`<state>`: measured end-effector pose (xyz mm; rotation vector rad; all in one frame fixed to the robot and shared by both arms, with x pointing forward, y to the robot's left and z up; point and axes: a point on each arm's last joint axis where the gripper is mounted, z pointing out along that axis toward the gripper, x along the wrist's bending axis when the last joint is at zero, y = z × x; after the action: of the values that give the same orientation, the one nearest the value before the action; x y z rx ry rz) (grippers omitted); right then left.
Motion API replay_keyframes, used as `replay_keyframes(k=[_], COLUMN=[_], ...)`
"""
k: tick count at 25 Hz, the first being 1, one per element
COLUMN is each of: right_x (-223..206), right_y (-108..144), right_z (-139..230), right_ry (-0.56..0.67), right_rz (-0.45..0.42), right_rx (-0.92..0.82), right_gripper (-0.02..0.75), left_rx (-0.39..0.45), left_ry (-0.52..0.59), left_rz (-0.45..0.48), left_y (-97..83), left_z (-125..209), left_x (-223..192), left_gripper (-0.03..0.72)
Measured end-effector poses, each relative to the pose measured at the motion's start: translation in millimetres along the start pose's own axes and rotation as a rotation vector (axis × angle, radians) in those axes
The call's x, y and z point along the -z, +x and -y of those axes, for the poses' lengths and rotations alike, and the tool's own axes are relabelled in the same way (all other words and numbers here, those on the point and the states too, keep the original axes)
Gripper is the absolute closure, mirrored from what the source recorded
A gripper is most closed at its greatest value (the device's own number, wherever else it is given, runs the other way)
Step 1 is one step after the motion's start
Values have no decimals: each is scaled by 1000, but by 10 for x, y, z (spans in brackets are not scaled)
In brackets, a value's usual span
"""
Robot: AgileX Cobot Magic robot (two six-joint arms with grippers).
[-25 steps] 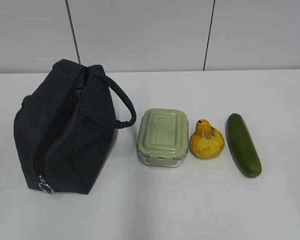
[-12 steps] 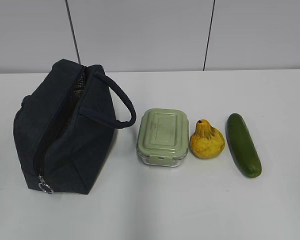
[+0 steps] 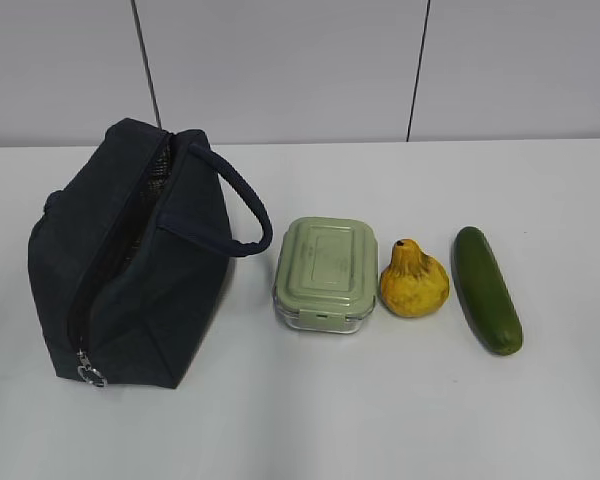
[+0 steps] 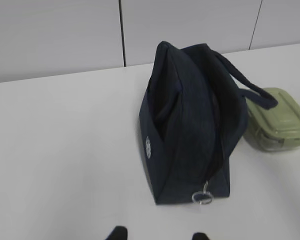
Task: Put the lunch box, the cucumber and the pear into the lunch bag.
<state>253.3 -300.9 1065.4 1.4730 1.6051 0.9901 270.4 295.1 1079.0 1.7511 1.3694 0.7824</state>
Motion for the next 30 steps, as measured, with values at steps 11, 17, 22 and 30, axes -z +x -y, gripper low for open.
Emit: replay_keyframes(k=[11,17,22,30], right_x=[-1338,-1634,-1893,-2323], right_y=[116,139,162,183], right_z=[-520,-684,-800,-864], right_ry=[286,344,391,471], right_rz=[-42,-46,-51,-51], right_rx=[-96,-112,-131,-111], right_gripper=[439,439,439,439], left_rx=[14,-1,82,61], left_ry=[229,305,320,427], left_rz=[215,251,308,339], left_y=[-216,-158,-16,37], left_z=[-691,-863,-951,-946], left_x=[-1052,-1537,-1876,-2049], left_gripper=[369,339,338,342])
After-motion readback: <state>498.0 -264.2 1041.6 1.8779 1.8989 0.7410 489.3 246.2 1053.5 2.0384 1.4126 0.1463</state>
